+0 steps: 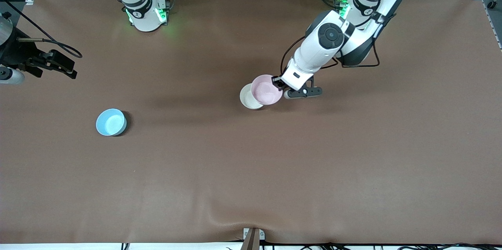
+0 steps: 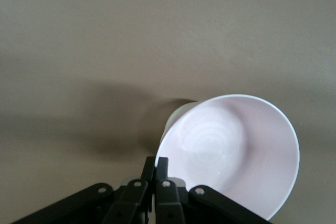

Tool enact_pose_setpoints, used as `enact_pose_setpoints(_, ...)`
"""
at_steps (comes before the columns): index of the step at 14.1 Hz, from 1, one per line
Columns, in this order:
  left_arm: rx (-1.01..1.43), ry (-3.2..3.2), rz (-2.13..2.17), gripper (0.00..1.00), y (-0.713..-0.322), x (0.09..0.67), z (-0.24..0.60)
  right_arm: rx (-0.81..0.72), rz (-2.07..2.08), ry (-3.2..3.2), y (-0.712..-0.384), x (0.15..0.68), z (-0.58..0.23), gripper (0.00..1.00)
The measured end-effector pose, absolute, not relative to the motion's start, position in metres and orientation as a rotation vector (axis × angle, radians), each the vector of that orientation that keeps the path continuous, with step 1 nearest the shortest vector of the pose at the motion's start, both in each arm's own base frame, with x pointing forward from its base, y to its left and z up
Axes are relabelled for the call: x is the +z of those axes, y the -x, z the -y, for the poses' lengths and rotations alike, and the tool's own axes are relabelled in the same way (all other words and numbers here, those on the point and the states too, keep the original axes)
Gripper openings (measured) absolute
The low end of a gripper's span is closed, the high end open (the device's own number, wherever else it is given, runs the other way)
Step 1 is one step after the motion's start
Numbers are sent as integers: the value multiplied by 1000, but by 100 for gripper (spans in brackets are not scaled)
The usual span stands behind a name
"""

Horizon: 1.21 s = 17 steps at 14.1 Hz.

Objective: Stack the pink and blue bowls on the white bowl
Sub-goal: 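Carry the pink bowl with the left gripper over the white bowl, then lower the pink bowl into the white bowl and open the left gripper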

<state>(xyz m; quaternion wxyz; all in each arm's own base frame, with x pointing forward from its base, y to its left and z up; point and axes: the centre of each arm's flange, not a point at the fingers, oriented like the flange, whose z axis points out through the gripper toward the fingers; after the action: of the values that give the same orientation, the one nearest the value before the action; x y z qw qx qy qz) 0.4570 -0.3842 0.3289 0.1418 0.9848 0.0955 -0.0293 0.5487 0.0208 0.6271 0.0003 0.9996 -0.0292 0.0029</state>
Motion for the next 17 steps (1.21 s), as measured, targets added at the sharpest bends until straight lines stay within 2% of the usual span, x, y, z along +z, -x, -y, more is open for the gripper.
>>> enact_pose_setpoints(12, -46, -2918, -301, 3, -424, 267, 430, 6, 92, -3140, -549, 626, -21, 100)
enact_pose_setpoints(17, -41, -2909, -337, 3, -428, 260, 441, 4, 92, -3139, -550, 625, -21, 100)
